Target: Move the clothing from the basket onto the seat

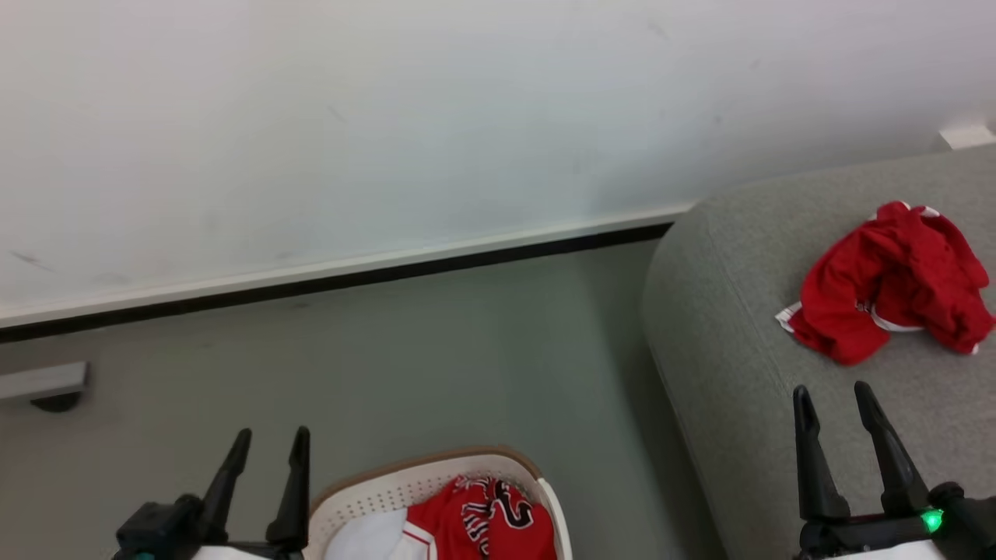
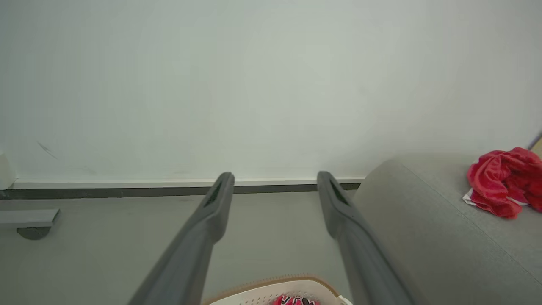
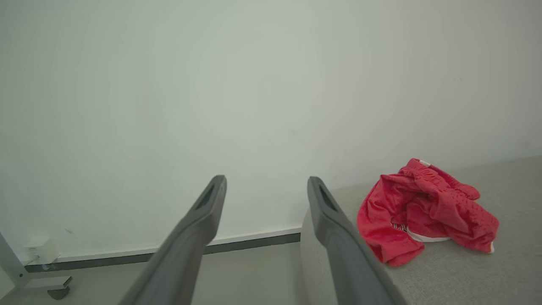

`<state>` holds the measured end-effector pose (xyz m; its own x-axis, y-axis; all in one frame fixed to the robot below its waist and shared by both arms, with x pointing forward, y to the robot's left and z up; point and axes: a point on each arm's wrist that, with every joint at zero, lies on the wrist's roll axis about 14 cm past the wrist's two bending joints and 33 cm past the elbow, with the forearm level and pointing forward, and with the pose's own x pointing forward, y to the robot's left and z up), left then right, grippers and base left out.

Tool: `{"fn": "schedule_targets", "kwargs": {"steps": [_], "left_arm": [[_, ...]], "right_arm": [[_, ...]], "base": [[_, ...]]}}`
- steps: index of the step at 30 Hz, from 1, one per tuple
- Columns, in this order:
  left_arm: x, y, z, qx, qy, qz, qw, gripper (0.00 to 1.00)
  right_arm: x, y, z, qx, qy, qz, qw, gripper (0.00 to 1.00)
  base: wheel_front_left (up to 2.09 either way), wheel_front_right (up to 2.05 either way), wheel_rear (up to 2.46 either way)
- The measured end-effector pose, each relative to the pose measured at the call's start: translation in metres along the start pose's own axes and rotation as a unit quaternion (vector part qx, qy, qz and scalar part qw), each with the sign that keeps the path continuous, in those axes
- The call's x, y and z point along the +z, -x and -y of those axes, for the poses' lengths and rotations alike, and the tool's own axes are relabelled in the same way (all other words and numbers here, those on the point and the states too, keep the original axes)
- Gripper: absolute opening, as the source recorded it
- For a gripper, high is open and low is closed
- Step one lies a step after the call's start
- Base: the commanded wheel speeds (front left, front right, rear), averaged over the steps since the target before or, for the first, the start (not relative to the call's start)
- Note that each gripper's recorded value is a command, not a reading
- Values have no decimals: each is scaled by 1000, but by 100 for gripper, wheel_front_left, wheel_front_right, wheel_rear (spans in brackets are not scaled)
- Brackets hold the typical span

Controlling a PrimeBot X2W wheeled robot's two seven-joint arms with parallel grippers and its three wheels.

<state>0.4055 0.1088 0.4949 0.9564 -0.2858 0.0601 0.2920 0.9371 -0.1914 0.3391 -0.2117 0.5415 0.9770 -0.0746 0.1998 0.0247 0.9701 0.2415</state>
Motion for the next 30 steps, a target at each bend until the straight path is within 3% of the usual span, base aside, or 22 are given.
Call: {"fn": "schedule_targets", "kwargs": {"steps": [8,15,24,30], "left_arm": [[-50,-31,17,-75,-12,-76,994,100],[-110,-54,24,-138,-29,-166,976,100],[-201,-51,31,-212,-49,-308,926,100],[-255,-34,39,-254,-45,-391,883,100]], "right_arm": [[2,-13,9,-15,6,4,1000,100],[3,-32,28,-39,15,9,999,100],[-8,-53,46,-59,31,1,998,100],[-17,-67,53,-66,38,-4,997,100]], "base": [[0,0,0],[0,0,0],[0,0,0],[0,0,0]]}}
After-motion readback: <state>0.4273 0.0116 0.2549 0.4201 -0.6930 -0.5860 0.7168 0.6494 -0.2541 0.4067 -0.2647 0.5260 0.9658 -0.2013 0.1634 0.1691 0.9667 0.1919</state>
